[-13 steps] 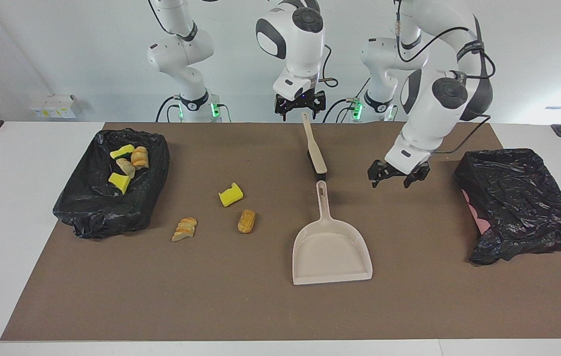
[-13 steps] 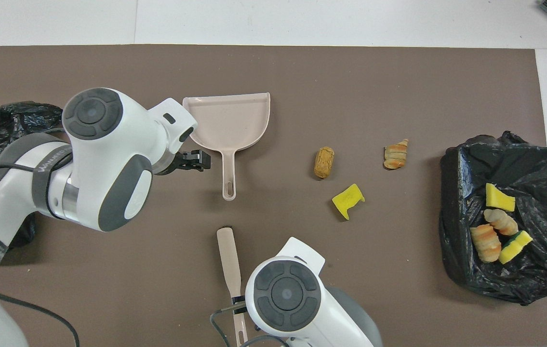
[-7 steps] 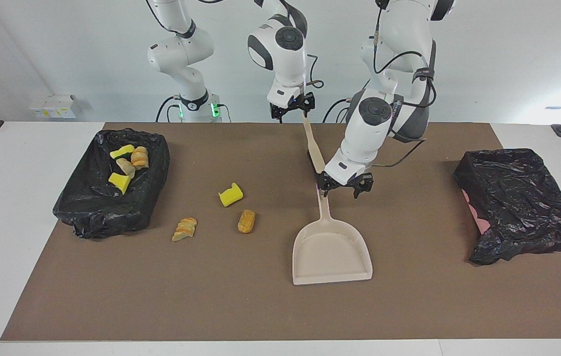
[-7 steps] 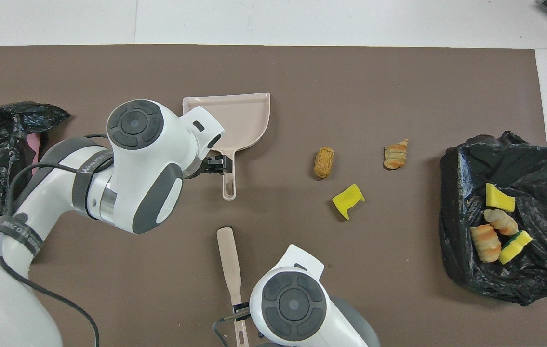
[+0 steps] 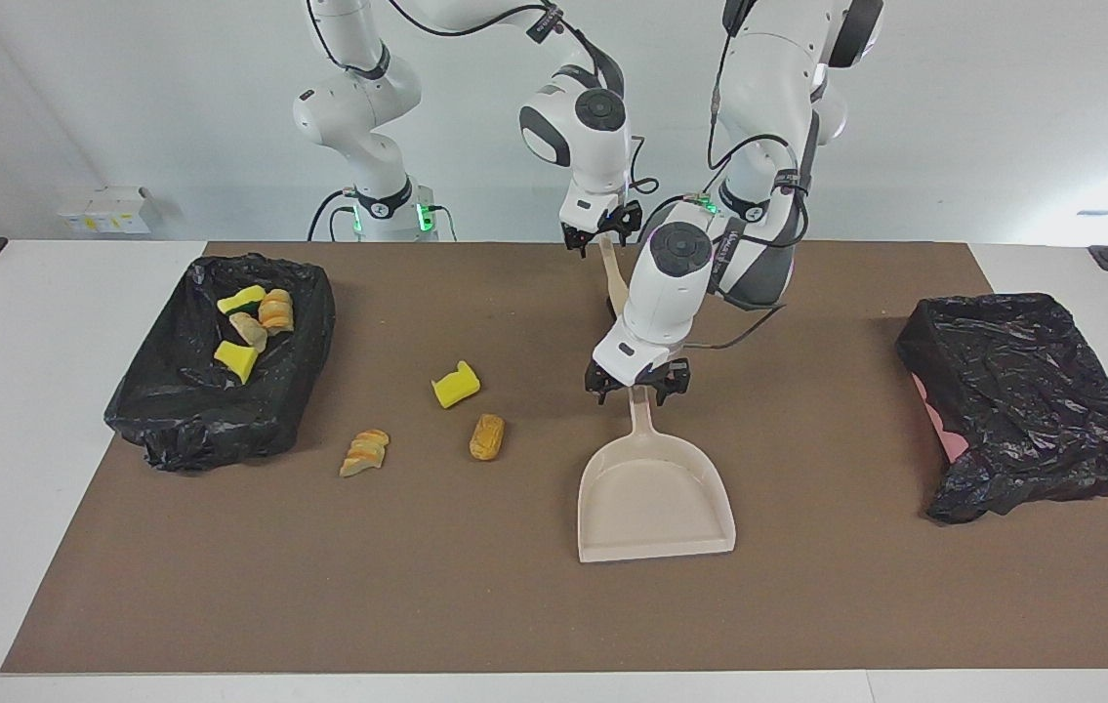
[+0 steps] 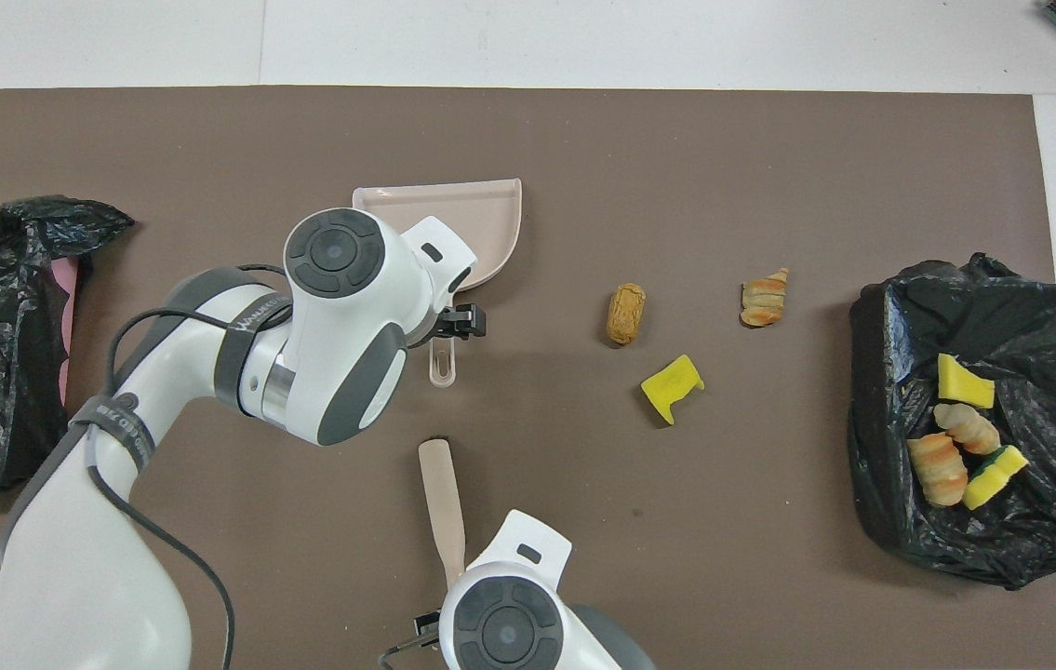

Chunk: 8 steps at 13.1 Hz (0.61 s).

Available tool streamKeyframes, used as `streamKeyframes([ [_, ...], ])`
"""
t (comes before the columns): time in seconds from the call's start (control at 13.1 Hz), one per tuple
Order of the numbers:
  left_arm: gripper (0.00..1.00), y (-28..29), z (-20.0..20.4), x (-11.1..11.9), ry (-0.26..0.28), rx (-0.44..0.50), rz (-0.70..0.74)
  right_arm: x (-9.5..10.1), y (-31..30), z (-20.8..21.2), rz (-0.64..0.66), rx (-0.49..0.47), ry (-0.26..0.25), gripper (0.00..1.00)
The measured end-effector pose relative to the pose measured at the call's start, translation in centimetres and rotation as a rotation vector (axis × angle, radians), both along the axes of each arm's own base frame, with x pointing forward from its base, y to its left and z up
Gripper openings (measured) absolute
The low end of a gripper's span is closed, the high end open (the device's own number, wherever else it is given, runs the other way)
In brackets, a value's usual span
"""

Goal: Sweep and dump trash in bin

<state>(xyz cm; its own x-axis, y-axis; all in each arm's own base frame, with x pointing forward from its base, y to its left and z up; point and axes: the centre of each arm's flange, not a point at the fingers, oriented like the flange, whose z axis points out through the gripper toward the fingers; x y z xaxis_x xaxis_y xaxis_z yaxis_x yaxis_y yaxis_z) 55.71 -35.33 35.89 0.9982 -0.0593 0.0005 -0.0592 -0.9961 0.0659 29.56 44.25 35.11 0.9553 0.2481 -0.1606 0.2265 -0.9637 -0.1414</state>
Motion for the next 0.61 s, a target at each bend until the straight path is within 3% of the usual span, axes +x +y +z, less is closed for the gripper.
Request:
streamKeyframes([
  [0.31, 0.38, 0.8, 0.0, 0.5, 0.000, 0.005, 0.014, -1.7, 0.8, -1.1, 0.030, 0.003, -0.007, 0.78],
  [0.38, 0.31, 0.9, 0.0, 0.6, 0.001, 0.007, 0.017, -1.8, 0.8, -1.3, 0.031, 0.001, -0.005, 0.77],
  [0.61, 0.31, 1.5, 0.2, 0.9, 0.005, 0.015, 0.024, -1.8, 0.7, -1.8, 0.030, -0.002, -0.003, 0.72],
])
